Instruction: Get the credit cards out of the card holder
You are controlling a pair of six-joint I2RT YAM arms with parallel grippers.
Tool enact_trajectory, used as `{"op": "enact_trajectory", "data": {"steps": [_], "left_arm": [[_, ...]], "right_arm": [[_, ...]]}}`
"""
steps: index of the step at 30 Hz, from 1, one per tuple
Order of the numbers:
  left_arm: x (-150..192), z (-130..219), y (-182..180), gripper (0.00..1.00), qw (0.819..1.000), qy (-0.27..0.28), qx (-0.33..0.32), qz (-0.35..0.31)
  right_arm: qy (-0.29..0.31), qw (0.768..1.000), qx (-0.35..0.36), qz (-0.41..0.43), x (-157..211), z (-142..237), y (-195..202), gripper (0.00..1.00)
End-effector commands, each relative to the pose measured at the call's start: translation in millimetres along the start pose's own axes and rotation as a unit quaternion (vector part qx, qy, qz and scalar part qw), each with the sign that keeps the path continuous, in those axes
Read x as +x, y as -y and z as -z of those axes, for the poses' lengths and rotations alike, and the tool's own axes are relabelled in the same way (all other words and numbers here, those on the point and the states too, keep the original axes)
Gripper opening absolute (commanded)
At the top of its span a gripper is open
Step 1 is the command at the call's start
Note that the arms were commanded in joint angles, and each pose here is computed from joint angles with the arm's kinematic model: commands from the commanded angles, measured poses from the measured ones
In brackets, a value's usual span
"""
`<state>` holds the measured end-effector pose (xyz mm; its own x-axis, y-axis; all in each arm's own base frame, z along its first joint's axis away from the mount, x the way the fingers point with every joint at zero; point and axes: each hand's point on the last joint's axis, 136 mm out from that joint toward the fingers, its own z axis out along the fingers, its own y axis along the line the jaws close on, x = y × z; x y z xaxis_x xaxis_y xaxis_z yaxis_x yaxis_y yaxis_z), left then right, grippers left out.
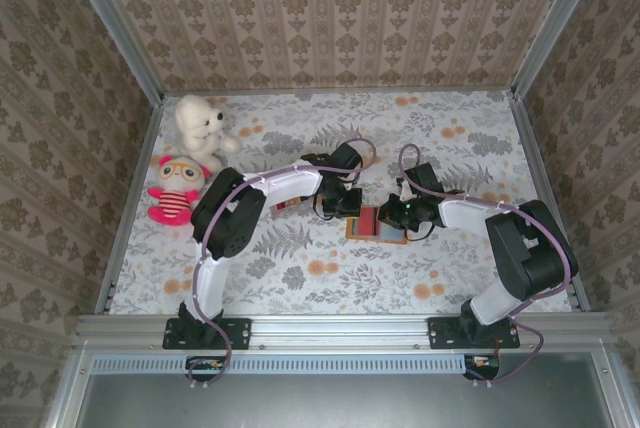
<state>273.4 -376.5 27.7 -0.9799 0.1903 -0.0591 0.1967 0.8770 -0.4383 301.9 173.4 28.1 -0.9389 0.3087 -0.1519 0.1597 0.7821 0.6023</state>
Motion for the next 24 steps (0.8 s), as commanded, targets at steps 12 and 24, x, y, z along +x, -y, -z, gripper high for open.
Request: {"op": "enact_trajectory", "data": {"steps": [12, 24], "left_arm": [[13.2, -13.4, -24.2, 0.08, 0.999, -0.029, -0.040, 0.013], [15.9, -11.8, -26.1, 0.08, 0.999, -0.029, -0.043, 0.012]], "right_arm": [[-0.033, 0.999, -0.039, 0.001, 5.1, -11.3, -8.8, 0.17], [0.000, 1.000, -0.004, 0.006, 0.5, 14.4, 7.3, 0.02]]}}
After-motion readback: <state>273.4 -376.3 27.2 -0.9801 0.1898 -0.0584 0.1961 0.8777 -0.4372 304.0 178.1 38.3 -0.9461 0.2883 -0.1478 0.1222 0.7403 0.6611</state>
